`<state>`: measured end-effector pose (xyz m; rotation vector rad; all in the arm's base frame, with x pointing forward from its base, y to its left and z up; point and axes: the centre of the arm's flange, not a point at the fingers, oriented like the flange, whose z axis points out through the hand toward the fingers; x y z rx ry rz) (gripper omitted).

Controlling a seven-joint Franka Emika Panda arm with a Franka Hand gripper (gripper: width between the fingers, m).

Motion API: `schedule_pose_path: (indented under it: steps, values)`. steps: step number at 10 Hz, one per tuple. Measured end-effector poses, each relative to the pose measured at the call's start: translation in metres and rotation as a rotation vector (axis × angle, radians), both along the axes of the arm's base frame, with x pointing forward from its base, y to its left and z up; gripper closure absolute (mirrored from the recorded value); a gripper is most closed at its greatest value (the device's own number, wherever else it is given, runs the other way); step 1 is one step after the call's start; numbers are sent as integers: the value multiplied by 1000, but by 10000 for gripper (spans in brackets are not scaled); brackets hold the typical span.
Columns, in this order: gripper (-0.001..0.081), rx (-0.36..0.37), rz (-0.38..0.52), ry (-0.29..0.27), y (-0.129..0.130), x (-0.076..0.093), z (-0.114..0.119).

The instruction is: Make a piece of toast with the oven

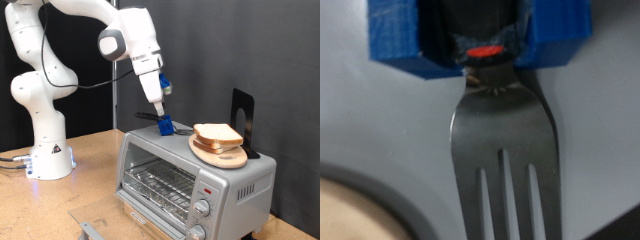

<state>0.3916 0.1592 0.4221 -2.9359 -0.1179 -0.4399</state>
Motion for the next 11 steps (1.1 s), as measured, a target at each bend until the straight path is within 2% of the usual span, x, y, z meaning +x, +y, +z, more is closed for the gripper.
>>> schedule_pose_path:
  steps: [5,9,11]
  values:
    - [-2,-2,-5,-2,1,6,-23]
    - [-2,10,15,4,3,9,-32]
    - [-2,41,38,16,5,8,-32]
